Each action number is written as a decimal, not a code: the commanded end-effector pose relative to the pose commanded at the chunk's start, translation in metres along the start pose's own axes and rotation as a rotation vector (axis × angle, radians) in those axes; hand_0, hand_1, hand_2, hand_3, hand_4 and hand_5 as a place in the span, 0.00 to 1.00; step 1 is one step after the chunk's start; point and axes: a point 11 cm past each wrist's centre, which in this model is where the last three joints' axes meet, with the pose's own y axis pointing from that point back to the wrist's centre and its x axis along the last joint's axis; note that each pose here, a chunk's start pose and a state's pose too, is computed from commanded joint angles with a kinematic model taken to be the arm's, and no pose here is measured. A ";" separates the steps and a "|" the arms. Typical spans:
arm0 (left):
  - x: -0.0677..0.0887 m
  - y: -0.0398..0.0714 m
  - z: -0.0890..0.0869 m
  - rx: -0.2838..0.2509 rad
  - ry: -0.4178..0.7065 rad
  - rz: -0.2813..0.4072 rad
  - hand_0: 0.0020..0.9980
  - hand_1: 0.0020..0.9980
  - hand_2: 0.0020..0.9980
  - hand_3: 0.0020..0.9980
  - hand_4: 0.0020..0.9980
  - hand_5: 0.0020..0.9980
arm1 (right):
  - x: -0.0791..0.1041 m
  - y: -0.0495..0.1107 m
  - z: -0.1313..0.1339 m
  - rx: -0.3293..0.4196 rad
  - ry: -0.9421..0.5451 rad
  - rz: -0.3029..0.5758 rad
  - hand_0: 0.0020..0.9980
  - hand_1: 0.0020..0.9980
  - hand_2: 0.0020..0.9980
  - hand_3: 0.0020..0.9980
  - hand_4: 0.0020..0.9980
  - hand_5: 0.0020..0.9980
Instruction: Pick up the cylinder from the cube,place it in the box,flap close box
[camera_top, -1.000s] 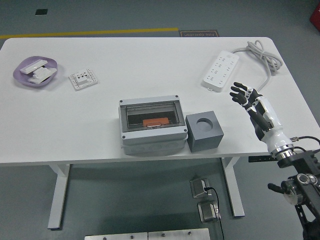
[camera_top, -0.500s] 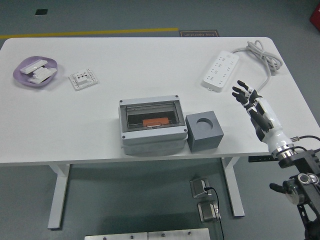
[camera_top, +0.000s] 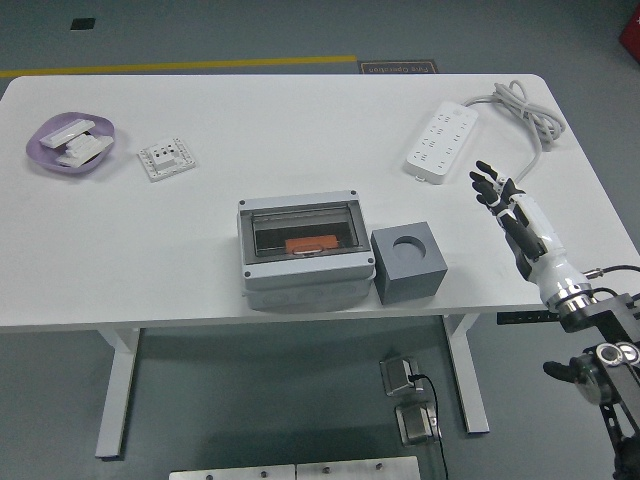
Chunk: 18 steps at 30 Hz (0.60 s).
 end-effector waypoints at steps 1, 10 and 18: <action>0.001 0.000 0.000 -0.002 -0.011 0.003 0.82 0.81 0.78 0.84 0.73 0.48 | 0.000 0.000 0.000 -0.005 0.015 0.000 1.00 1.00 0.99 0.99 1.00 0.99; 0.013 0.000 0.001 -0.021 -0.079 0.061 0.82 0.81 0.78 0.84 0.73 0.48 | 0.007 -0.004 -0.010 -0.006 0.124 0.037 1.00 1.00 1.00 1.00 1.00 1.00; 0.018 0.000 0.002 -0.036 -0.066 0.105 0.82 0.81 0.78 0.84 0.73 0.48 | 0.010 -0.006 -0.020 -0.004 0.223 0.078 1.00 1.00 1.00 1.00 1.00 1.00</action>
